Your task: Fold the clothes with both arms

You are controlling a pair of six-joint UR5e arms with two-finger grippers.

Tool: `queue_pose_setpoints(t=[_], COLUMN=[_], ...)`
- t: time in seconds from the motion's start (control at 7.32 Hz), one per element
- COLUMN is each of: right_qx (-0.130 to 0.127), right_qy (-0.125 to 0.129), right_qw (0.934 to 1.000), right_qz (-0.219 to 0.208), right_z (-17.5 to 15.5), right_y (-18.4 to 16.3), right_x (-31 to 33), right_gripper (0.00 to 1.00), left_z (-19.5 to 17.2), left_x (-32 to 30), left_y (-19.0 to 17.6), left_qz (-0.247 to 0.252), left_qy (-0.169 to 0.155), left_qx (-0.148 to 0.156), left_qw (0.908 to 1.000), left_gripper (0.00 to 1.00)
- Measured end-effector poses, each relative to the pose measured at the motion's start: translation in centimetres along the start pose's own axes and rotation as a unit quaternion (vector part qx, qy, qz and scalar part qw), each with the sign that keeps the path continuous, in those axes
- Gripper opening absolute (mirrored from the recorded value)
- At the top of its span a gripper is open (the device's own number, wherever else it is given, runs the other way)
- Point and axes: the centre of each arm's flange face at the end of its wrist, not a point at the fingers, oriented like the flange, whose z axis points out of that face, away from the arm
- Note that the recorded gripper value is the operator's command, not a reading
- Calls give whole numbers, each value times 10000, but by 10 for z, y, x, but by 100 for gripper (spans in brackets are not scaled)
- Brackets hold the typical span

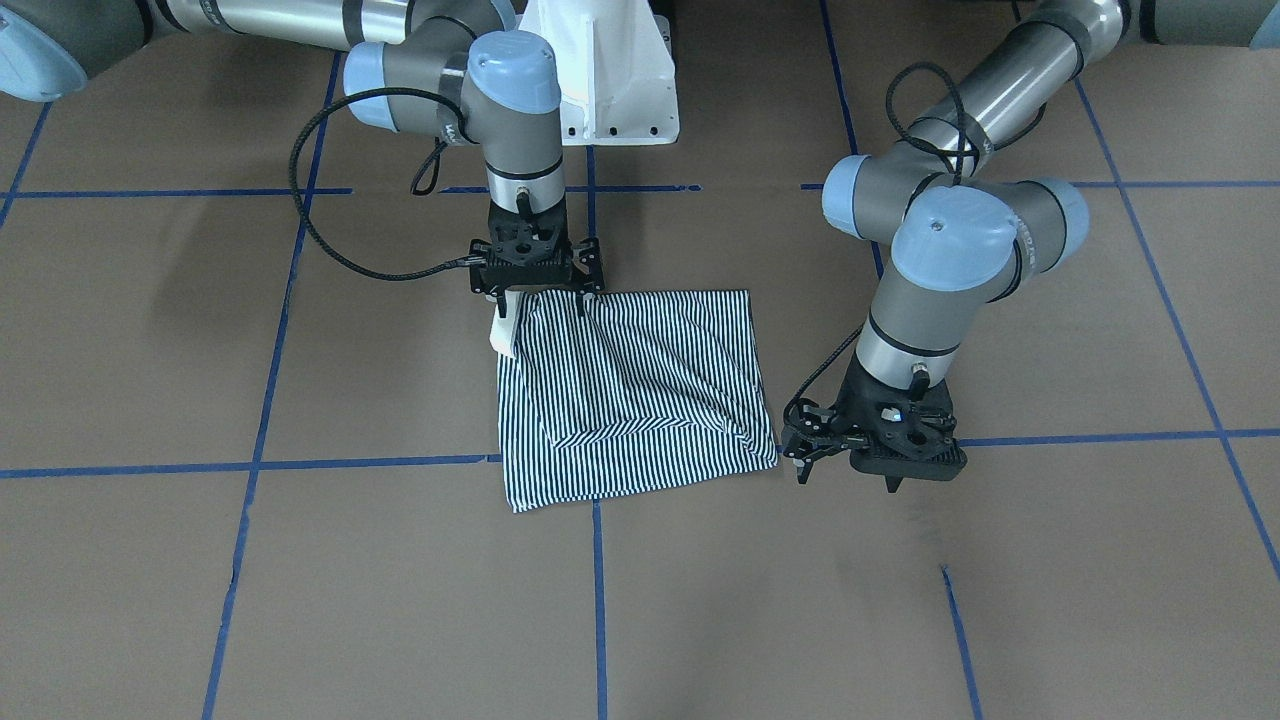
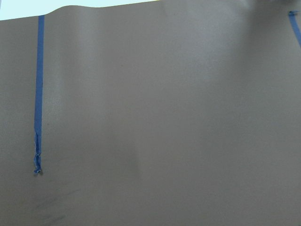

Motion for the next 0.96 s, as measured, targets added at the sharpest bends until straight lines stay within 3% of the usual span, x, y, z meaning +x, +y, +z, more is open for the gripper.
queue_pose_setpoints(t=[0.41,0.68,0.96], right_qx=[-425,-598,-899], right_qy=[104,353,458], right_qw=[9944,9863,9833], right_qz=[-963,-1496,-1513], right_z=[-87,-114,-122], right_y=[-61,-64,-36], right_x=[212,377,524], right_gripper=[100,100,100], left_z=[-81,-120,-156], left_x=[-82,-200,-311], left_y=[-6,-3,8], left_qz=[876,1561,1854], left_qy=[-479,-891,-1116], left_qx=[-75,-229,-412], left_qw=[9950,9834,9754], left_gripper=[100,100,100])
